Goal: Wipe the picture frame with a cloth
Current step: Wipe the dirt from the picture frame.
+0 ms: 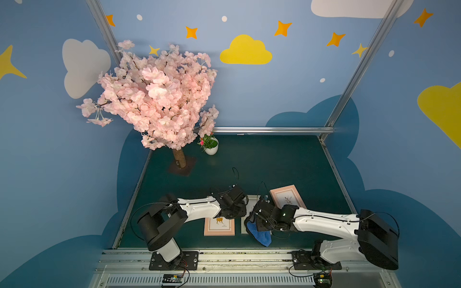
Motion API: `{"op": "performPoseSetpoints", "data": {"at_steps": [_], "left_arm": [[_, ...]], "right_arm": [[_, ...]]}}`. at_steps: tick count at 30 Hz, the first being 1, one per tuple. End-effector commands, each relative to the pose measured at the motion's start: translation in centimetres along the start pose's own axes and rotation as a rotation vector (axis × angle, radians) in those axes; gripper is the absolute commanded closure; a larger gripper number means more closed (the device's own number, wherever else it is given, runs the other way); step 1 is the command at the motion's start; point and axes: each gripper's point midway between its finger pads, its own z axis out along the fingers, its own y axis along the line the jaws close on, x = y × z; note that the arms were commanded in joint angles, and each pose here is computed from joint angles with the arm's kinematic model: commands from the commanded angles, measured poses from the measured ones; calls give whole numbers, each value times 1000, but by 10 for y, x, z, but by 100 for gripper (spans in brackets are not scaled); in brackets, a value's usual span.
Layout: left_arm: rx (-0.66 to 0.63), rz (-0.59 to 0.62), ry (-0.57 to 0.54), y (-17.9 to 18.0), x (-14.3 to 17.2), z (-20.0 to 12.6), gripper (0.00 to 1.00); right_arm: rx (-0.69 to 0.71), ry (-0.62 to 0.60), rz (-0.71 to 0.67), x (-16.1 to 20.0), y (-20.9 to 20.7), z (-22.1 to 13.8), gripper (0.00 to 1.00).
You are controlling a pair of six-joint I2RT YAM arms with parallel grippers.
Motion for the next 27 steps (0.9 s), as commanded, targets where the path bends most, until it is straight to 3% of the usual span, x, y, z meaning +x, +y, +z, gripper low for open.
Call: {"op": "performPoseSetpoints", "data": {"at_steps": [1,11,20,27], "left_arm": [[-160,-35,88,49,25,15,97],[-171,-41,104,59,33,14,97],[-176,-48,107,60,33,18,97],[-180,-54,103,60,32,17,97]], "right_arm": [[175,154,4,42,-48,7,100],[97,109,31,-14,-38,20,100],[119,88,25,-67,-43,37,100],[84,104,39,-78,-36,37,100]]}}
